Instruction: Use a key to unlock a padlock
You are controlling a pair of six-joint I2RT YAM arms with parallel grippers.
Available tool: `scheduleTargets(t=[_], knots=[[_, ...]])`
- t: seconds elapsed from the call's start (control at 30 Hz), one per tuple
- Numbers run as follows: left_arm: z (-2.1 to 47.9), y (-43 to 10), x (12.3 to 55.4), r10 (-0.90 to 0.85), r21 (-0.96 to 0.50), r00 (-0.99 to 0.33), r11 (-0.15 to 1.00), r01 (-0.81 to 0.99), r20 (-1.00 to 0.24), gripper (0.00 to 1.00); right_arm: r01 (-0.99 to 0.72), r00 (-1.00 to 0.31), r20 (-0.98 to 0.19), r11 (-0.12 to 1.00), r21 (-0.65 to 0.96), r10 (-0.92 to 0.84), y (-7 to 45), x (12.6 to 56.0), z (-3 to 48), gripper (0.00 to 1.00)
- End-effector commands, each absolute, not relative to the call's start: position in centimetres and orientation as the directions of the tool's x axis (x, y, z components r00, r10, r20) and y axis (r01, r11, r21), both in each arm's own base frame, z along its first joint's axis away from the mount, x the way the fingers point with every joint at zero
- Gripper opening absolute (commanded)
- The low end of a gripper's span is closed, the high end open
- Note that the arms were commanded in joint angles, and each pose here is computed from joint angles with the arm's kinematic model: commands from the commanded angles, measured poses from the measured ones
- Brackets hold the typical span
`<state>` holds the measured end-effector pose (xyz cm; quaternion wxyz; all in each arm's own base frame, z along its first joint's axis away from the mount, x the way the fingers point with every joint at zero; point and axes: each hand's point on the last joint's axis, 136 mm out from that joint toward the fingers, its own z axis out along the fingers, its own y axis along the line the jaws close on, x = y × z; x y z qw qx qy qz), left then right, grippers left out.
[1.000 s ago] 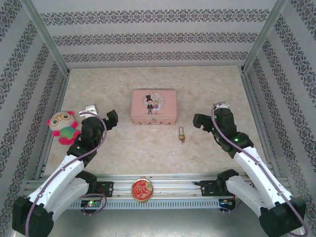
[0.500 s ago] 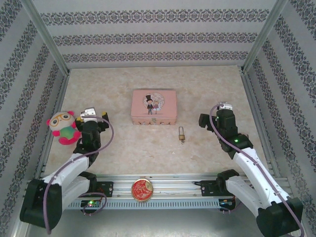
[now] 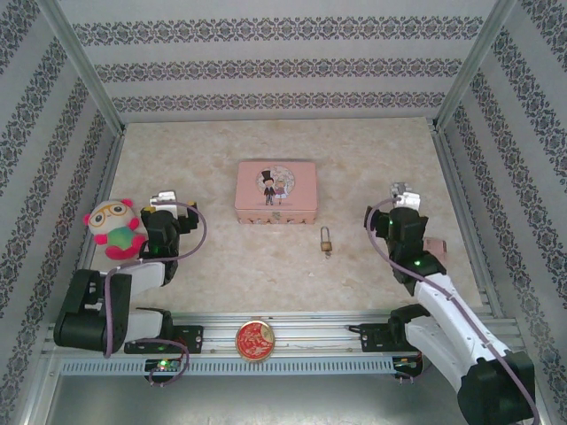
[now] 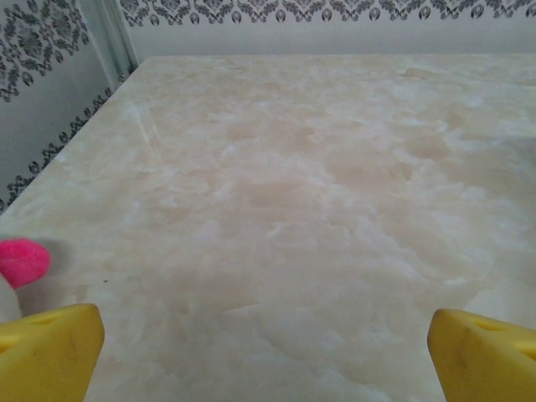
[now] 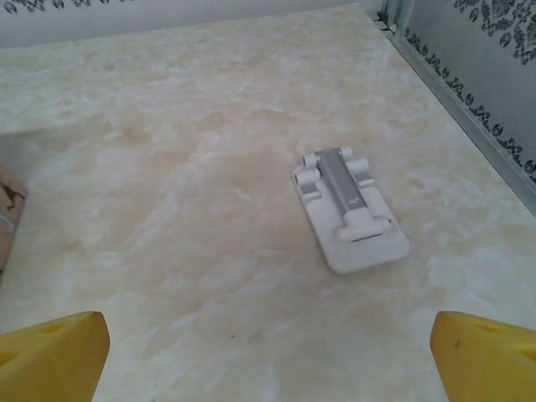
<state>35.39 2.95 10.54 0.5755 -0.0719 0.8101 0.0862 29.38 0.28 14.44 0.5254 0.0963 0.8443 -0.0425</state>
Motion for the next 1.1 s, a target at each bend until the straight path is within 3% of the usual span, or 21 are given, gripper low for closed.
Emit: scheduleTargets(t=[0.0, 0.13, 0.47, 0.6, 0.8, 1.07], knots=[[12.9, 2.7, 37.2, -0.022, 0.019, -0.225, 0.984, -0.178, -0.974, 0.99, 0.219, -0.234, -0.971, 0.976, 0.001, 0.053, -0.7, 30.0, 16.5, 0.98], [11.7, 2.4, 38.0, -0.028, 0.008, -0.24, 0.989, -0.148, -0.97, 0.99, 0.205, -0.155, -0.987, 0.979, 0.015, 0.048, -0.9, 29.6, 16.8, 0.98], [9.1, -1.3, 39.6, 0.041, 0.016, -0.3, 0.996, 0.087, -0.953, 0.99, 0.177, -0.176, -0.983, 0.984, 0.019, 0.05, -1.6, 31.0, 14.7, 0.98], [9.2, -1.5, 39.7, -0.001, -0.054, -0.307, 0.985, 0.164, -0.952, 0.99, 0.164, -0.174, -0.984, 0.986, 0.019, 0.047, -1.6, 32.3, 14.1, 0.98], [9.0, -0.4, 39.8, -0.024, -0.058, -0.317, 0.994, 0.098, -0.948, 0.99, 0.135, -0.134, -0.99, 0.99, 0.025, 0.043, -1.3, 34.6, 14.0, 0.98], [9.0, -0.3, 39.8, -0.026, -0.057, -0.317, 0.994, 0.091, -0.948, 0.99, 0.116, -0.185, -0.982, 0.993, 0.008, 0.03, -1.0, 37.1, 11.1, 0.98]])
